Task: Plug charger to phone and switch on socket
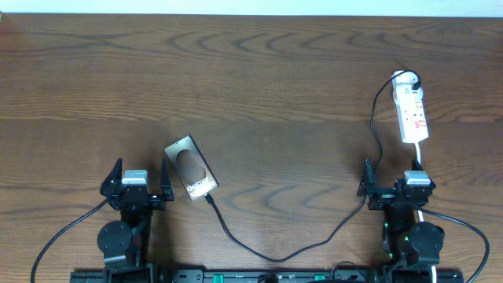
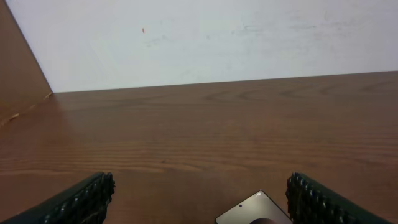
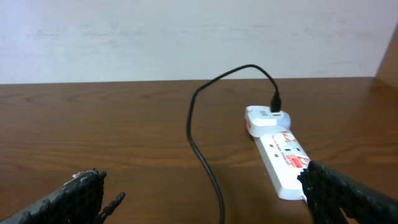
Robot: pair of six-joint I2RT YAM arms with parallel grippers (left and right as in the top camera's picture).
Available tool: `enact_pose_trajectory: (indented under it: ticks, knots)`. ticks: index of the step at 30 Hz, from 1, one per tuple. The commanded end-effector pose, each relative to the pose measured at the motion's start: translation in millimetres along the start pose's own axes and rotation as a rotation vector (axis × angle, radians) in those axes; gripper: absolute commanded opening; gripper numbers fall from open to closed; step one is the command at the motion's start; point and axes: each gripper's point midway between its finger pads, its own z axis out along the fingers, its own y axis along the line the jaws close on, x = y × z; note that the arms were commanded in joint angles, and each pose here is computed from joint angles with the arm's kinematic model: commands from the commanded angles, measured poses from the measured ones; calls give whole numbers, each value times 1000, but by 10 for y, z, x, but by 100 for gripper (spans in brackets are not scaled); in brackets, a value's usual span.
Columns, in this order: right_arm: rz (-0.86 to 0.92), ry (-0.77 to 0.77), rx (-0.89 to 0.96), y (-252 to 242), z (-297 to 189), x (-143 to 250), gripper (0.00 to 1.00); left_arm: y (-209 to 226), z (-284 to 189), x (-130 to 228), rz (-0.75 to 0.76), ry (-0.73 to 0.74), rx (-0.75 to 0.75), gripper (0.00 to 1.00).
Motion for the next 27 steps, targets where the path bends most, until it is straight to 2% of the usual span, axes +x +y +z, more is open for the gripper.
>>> enact_pose_trajectory:
  ticks: [1,23,27]
  knots:
    - [24,0,24,-30,-2,10,99,-46,5,146,0,45,22,90]
    - [39,-1,8,-3,-1,8,99,-46,5,146,0,45,22,91]
    - [39,-1,8,-3,-1,8,99,-172,6,134,6,40,73,91]
